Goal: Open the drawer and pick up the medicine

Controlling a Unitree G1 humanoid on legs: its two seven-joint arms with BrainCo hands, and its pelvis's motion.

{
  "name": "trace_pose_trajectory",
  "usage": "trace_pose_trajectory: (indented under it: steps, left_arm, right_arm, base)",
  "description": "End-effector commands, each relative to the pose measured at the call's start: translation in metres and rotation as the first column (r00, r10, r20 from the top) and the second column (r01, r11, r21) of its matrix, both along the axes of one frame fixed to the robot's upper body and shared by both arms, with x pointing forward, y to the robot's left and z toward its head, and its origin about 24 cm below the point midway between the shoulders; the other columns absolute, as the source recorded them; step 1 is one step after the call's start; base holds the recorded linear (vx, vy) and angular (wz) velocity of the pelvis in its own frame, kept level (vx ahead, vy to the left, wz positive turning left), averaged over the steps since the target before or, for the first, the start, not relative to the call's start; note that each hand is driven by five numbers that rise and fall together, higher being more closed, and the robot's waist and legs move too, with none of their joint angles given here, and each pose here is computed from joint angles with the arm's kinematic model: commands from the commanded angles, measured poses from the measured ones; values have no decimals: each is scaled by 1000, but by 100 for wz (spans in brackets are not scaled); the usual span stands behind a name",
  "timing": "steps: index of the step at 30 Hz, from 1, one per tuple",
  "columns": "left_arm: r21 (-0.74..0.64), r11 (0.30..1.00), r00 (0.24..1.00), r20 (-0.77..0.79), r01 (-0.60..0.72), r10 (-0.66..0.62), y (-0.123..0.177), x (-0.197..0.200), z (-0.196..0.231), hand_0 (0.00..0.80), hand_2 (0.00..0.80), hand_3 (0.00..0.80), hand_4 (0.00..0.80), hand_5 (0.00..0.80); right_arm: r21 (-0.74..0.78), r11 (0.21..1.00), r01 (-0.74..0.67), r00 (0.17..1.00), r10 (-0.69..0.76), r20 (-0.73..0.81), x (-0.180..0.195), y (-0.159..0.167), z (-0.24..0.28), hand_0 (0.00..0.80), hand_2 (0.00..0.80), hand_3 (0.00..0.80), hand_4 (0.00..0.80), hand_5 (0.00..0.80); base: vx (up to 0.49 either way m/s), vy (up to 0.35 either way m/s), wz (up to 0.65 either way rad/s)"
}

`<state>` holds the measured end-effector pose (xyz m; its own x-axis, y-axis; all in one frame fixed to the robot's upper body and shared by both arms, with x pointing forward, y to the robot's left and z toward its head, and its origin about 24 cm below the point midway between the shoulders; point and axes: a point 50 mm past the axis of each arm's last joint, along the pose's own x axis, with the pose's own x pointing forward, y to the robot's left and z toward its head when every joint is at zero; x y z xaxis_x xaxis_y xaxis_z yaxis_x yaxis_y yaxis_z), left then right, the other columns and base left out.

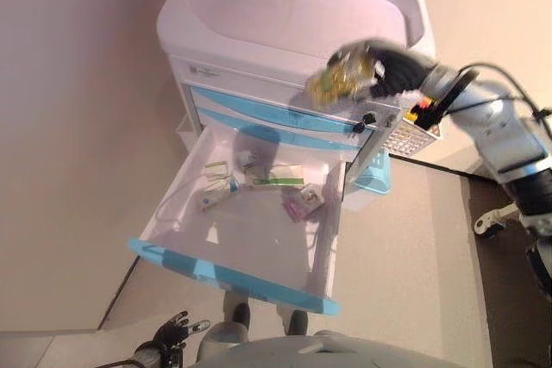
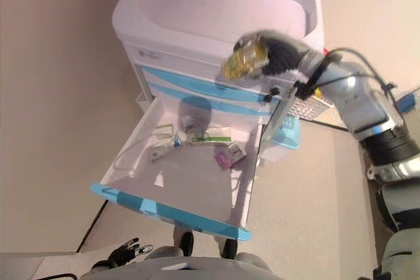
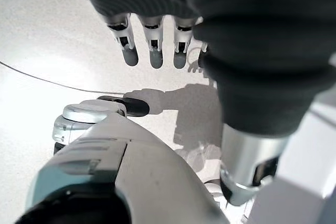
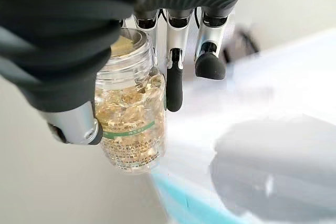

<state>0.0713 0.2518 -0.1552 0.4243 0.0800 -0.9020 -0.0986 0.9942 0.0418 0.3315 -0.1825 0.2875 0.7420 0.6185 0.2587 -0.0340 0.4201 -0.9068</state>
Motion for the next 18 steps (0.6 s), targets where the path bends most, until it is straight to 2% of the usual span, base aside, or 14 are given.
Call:
trace_pose_trajectory:
  steps: [1, 4, 8, 13, 18]
  left_arm:
    - [15, 999, 999, -36, 28, -28, 8, -1, 0, 0, 0, 0, 0, 0]
    - [18, 999, 998, -43, 46, -45, 9, 1, 1, 0, 0, 0, 0, 0]
    - [23, 998, 997, -55, 51, -50, 10, 0, 1, 0, 0, 0, 0, 0]
    - [44, 997, 996, -68, 59, -56, 16, -2, 3, 0, 0, 0, 0, 0]
    - [68, 996, 998, -38, 52, -49, 24, 6, 7, 0, 0, 0, 0, 0]
  right_arm:
    - [252, 964, 81, 975, -129, 183, 1, -24, 72, 800, 800, 800, 800, 800]
    - [315, 918, 242, 937, -305, 168, 11, -52, 92, 800, 800, 800, 800, 800]
    - [303, 863, 404, 890, -448, 90, 23, -74, 94, 800, 800, 800, 800, 800]
    - [211, 805, 555, 825, -565, -15, 34, -94, 88, 800, 800, 800, 800, 800]
    - [76, 714, 696, 718, -692, -70, 37, -115, 87, 800, 800, 800, 800, 800]
  base:
    - [83, 33, 0]
    - [84, 34, 2]
    - [66, 34, 6]
    - [60, 28, 17]
    - [3, -9, 23]
